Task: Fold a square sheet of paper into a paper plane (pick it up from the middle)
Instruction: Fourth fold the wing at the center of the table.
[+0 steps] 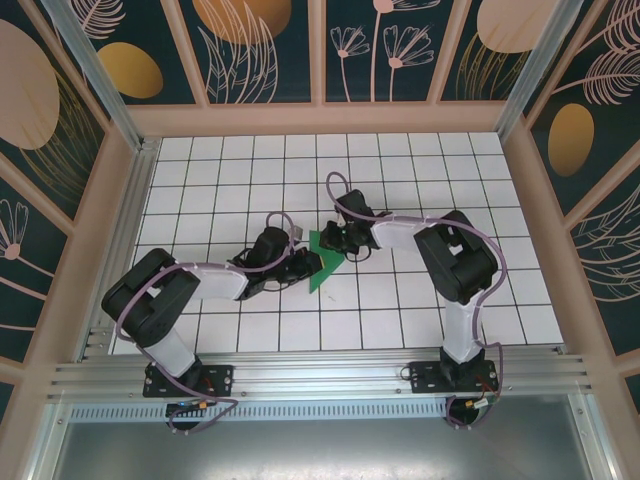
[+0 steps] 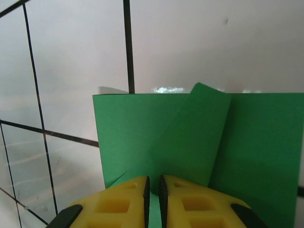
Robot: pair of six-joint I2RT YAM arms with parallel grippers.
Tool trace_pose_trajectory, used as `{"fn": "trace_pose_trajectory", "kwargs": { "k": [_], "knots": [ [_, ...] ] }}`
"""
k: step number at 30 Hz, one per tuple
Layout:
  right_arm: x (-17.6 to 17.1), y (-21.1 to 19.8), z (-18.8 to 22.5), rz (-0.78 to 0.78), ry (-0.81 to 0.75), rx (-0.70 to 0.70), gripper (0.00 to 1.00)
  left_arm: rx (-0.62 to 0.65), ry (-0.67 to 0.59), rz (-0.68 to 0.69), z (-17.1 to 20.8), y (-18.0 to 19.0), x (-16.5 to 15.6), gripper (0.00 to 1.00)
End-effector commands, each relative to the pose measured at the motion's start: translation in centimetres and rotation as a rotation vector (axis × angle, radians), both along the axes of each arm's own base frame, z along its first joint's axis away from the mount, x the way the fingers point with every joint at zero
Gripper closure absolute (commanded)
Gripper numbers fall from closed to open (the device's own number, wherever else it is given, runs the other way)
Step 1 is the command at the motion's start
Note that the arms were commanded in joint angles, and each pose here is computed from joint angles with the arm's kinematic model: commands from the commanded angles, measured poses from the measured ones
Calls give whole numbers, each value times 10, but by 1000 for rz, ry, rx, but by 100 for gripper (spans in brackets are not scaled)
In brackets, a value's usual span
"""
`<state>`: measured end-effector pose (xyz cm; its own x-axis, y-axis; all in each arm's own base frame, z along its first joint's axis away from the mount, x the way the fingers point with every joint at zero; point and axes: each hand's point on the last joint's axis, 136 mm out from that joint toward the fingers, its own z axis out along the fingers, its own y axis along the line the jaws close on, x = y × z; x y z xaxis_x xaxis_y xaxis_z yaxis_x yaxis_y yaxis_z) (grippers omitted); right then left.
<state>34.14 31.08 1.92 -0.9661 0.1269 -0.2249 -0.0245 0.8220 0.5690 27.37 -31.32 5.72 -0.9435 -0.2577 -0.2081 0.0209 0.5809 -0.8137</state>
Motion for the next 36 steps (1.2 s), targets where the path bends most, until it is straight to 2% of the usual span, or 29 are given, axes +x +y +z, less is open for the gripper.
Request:
{"fn": "trace_pose_trajectory", "kwargs": {
  "k": [1,5,9,14,21,28,36],
  "knots": [
    [-28,-5,-18,-36,102,-46,82,74,20,0,-18,-1,5,88],
    [-33,0,-19,-38,117,-35,82,145,50,37,-35,6,9,92],
    [-33,0,-19,-35,120,-32,83,160,78,54,-44,9,9,93],
    [-33,-2,-21,-37,119,-50,83,216,138,57,-61,18,-1,94],
    [-30,-10,-29,-64,125,-107,83,331,223,14,-84,41,-31,96],
    [-29,-12,-39,-72,146,-129,84,321,252,-66,-84,47,-65,96],
    [-31,-17,-46,-78,157,-150,84,345,290,-75,-85,68,-97,96]
  ]
}}
